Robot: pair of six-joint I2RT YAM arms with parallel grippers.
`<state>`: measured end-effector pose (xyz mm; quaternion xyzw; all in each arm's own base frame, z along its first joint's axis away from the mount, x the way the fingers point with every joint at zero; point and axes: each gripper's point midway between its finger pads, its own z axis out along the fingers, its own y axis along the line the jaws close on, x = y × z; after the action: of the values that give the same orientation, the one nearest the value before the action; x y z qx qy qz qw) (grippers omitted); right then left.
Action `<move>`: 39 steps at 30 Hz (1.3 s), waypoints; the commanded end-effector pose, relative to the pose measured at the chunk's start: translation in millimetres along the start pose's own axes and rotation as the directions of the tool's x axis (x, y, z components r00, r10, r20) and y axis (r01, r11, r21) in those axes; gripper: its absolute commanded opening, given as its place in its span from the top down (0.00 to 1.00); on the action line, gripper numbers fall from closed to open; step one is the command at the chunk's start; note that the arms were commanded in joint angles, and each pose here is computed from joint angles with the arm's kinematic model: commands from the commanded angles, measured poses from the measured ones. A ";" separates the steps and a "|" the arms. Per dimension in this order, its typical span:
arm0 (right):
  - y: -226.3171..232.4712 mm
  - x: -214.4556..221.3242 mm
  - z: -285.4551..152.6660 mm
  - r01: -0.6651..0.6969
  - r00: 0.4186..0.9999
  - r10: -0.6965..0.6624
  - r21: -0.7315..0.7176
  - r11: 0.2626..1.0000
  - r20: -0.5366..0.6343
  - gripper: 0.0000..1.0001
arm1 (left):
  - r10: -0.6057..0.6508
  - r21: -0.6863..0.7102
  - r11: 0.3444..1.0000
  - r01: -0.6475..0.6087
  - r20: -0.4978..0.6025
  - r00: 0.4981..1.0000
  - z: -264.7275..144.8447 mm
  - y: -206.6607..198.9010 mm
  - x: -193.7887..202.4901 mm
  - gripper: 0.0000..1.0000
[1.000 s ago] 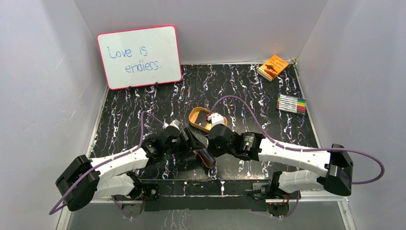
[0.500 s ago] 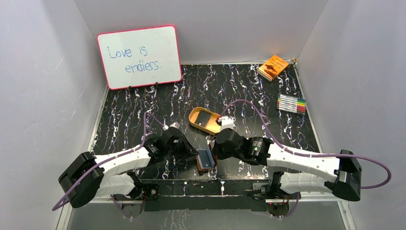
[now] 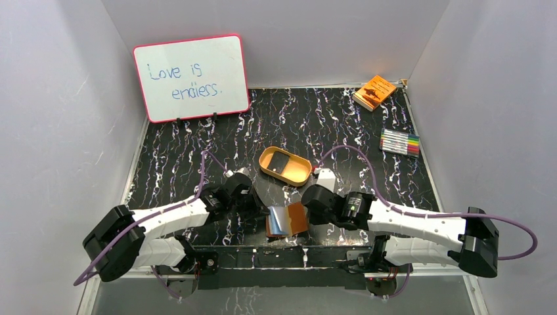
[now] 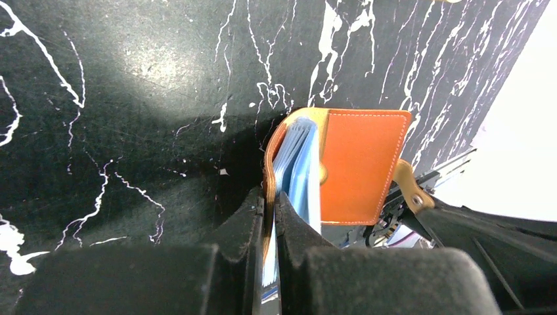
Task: Put the credit cards into the card holder
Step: Open the card holder at the center of the board.
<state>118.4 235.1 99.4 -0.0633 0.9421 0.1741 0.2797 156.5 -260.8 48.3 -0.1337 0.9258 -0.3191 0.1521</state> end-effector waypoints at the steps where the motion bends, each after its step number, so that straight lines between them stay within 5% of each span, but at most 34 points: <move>1: -38.8 24.0 2.0 -0.060 0.997 0.066 0.127 0.990 -0.040 1.00 | 0.045 -0.097 0.994 -0.046 -0.013 0.999 -7.8 18.7 2.4 1.00; 2: -40.8 26.2 2.1 -0.065 0.997 0.071 0.127 0.990 -0.043 0.98 | 0.048 -0.101 0.994 -0.050 -0.015 0.999 -9.8 18.2 2.3 1.00; 7: -32.7 19.9 -5.2 -0.064 0.998 0.065 0.053 0.997 -0.020 0.48 | 0.067 -0.121 0.990 -0.070 -0.024 0.997 -20.3 9.7 -1.2 1.00; 12: 0.3 -10.8 -26.7 0.008 0.998 -0.001 -0.109 0.994 0.064 0.33 | 0.088 -0.142 0.986 -0.092 -0.030 0.996 -29.1 0.8 -6.0 1.00; 18: 41.4 -42.9 -54.4 0.065 0.988 -0.021 -0.281 0.958 0.154 0.31 | 0.102 -0.164 0.981 -0.108 -0.041 0.994 -31.4 -5.0 -9.2 1.00; 24: 77.5 -41.1 -50.7 0.097 0.992 -0.058 -0.381 0.919 0.113 0.33 | 0.081 -0.188 0.978 -0.089 -0.049 0.995 -25.4 3.3 -6.1 1.00; 39: 92.5 -14.9 23.6 0.029 0.999 -0.036 -0.311 0.950 -0.017 0.48 | 0.071 -0.247 0.965 -0.082 -0.052 0.996 -16.0 40.9 4.3 1.00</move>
<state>115.7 316.8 119.2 -0.1376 0.9048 0.3019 0.2670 144.8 -232.5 42.6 -0.1105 0.9616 -0.2172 0.1261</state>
